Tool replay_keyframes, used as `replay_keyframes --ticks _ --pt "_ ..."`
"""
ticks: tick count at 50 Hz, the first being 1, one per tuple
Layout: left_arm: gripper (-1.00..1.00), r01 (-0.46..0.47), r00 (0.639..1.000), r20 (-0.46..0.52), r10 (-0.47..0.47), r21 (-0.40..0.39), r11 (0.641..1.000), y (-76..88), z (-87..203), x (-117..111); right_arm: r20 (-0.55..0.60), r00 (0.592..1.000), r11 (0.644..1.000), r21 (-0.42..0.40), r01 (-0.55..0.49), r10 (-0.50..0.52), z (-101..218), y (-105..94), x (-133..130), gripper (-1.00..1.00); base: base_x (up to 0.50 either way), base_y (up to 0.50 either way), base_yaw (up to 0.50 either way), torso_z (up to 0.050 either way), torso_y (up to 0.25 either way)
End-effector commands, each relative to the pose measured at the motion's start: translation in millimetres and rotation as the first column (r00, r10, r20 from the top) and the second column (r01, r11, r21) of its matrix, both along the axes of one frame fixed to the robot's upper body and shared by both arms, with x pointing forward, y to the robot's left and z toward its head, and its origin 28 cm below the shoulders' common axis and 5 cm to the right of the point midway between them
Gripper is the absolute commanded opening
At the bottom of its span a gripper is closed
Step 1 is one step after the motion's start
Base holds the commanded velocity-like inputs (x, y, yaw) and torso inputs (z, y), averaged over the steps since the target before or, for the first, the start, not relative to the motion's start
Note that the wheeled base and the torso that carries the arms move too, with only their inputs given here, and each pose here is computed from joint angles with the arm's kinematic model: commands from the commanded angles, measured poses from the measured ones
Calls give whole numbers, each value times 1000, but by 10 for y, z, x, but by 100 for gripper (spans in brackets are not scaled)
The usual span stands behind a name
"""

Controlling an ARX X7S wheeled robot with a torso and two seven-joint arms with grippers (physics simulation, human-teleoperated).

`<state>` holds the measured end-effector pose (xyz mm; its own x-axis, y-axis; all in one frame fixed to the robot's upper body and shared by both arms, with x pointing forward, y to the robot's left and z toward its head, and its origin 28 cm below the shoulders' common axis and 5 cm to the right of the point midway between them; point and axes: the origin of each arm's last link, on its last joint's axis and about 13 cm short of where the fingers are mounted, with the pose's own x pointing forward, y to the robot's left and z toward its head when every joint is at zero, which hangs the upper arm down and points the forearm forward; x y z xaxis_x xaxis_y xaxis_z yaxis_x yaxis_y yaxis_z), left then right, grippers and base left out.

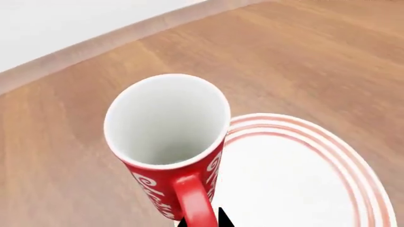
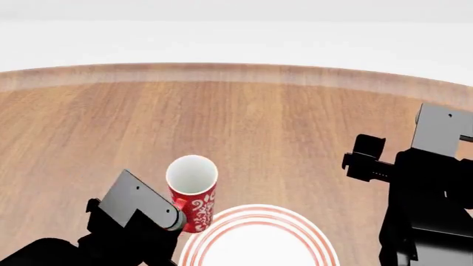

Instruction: Pick up the red mug and put it on the plate

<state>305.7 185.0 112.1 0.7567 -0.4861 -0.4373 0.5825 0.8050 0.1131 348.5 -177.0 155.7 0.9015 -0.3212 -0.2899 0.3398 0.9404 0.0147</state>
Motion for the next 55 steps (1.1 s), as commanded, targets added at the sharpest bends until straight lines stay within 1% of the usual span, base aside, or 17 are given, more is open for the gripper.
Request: replay_keyframes --ticks 1,5,11,20,23,24,30,36,41,45,55 --pt "-100 141 990 1 -141 -11 990 -158 36 57 -3 1000 1000 2 -4 4 -3 4 21 100 0 0 0 0 0" --pt "-100 177 984 9 -177 -6 984 -197 56 108 -2 1000 1000 2 -6 6 -4 11 15 100 0 0 0 0 0" --pt "-100 188 982 -10 -189 -38 981 -237 74 244 -7 1000 1000 5 -6 6 -38 8 29 100 0 0 0 0 0" --pt "-100 179 983 -37 -180 -26 983 -316 76 409 -10 1000 1000 9 -4 4 -41 -7 36 100 0 0 0 0 0" --pt "-100 187 981 -51 -188 -20 982 -339 53 443 -10 1000 1000 10 -7 7 -53 1 22 100 0 0 0 0 3" --pt "-100 195 979 -61 -195 -9 981 -371 18 472 -13 1000 1000 12 -6 6 -68 -7 35 100 0 0 0 0 0" --pt "-100 225 971 -81 -224 0 974 -439 -29 512 -15 1000 1000 13 -5 5 -69 -12 42 100 0 0 0 0 0" --pt "-100 249 964 -93 -248 7 968 -498 -73 447 -19 1000 1000 16 -4 4 -98 -16 42 100 0 0 0 0 0" --pt "-100 258 960 -108 -257 3 966 -515 -121 451 -23 1000 1000 16 -4 4 -104 -21 59 100 0 0 0 0 0" --pt "-100 284 952 -126 -280 8 959 -545 -164 450 -26 1000 1000 15 -2 3 -123 -21 55 100 0 0 0 0 0" --pt "-100 285 948 -158 -277 33 958 -608 -271 579 -35 999 1000 17 -1 2 -171 -32 67 100 0 0 0 0 0"
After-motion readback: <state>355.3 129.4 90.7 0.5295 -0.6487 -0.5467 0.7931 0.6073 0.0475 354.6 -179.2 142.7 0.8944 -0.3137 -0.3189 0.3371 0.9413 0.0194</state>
